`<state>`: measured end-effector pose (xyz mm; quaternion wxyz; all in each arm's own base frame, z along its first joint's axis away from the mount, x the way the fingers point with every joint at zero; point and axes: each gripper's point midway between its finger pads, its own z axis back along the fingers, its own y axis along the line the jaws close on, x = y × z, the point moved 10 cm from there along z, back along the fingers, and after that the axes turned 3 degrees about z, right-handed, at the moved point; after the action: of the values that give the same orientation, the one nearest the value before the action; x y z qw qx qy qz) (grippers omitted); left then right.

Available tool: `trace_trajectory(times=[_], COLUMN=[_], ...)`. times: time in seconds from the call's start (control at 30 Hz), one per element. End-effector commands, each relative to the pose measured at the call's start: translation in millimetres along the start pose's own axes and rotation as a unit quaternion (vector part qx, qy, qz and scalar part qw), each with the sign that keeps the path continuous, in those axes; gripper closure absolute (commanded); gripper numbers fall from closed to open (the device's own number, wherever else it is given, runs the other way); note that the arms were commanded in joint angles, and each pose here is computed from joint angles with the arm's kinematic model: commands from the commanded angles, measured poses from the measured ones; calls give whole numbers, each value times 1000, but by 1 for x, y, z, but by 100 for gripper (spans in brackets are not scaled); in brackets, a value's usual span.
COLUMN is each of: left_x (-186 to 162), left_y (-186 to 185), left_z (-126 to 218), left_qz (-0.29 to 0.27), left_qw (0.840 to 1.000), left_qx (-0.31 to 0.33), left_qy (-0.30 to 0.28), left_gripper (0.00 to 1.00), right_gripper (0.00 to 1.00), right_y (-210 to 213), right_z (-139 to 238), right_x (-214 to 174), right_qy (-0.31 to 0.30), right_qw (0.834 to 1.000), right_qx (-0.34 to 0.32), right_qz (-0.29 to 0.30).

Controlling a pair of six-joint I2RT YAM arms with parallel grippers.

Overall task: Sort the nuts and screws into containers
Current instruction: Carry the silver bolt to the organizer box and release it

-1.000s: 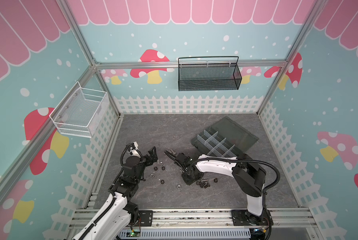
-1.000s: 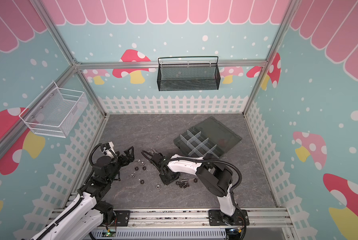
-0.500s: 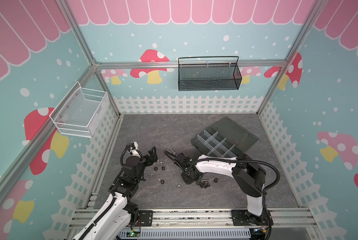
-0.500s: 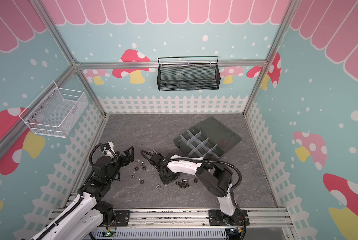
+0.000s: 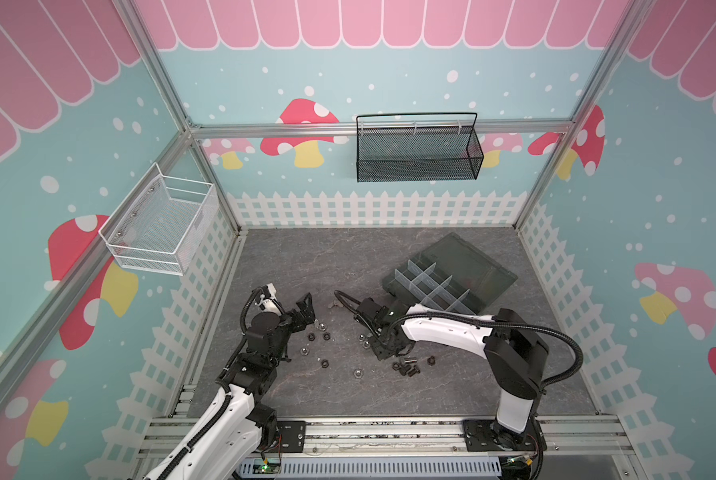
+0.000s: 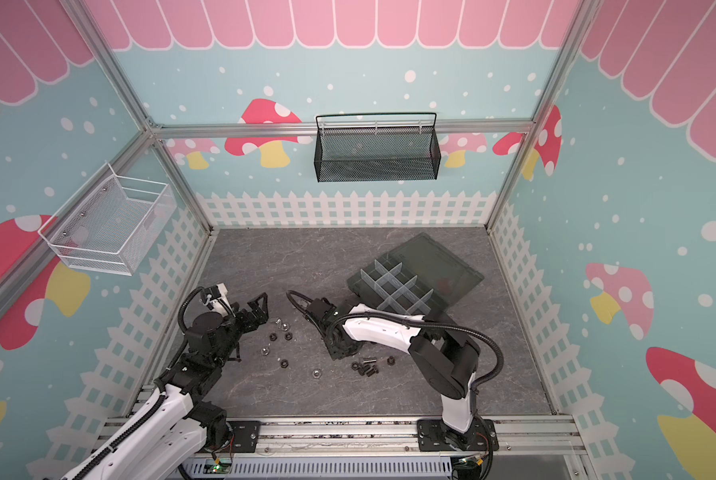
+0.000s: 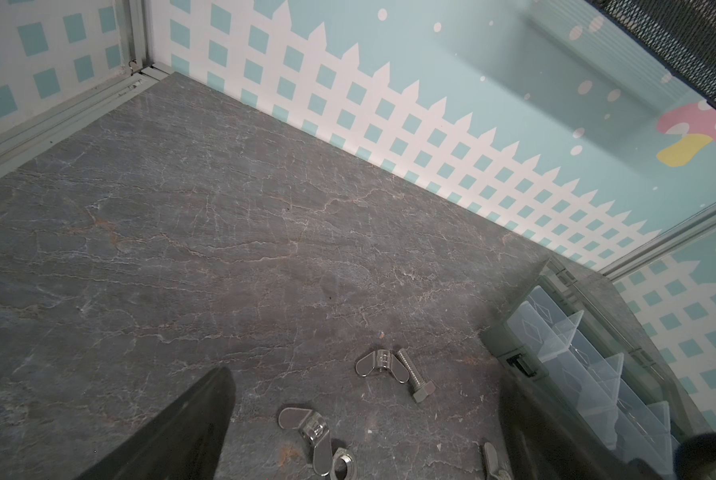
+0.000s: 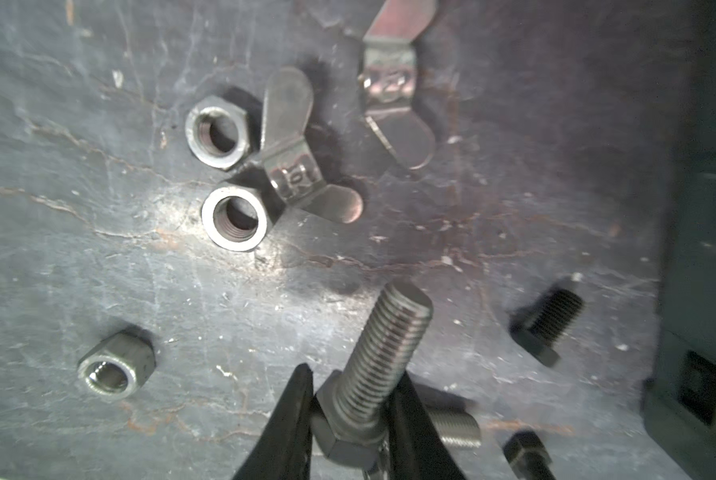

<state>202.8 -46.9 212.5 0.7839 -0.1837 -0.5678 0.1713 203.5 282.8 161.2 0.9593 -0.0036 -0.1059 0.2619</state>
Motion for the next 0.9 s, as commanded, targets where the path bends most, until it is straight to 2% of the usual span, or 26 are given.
trace_trajectory(times=[0.0, 0.37, 0.87], left_x=[3, 4, 5], left_y=[-1, -4, -3], left_z=[1, -2, 4], left_qz=[4, 6, 9], left_qw=[1000, 1000, 1000], left_qx=[1, -6, -5], left_qy=[-7, -3, -6], left_gripper=[0, 0, 0], right_gripper=[95, 94, 92], right_y=[-25, -105, -149], right_z=[24, 44, 34], right_x=[-9, -43, -47], right_qy=[-11, -19, -21], right_qw=[999, 988, 983], right_qx=[-34, -61, -84], right_qz=[-40, -143, -159])
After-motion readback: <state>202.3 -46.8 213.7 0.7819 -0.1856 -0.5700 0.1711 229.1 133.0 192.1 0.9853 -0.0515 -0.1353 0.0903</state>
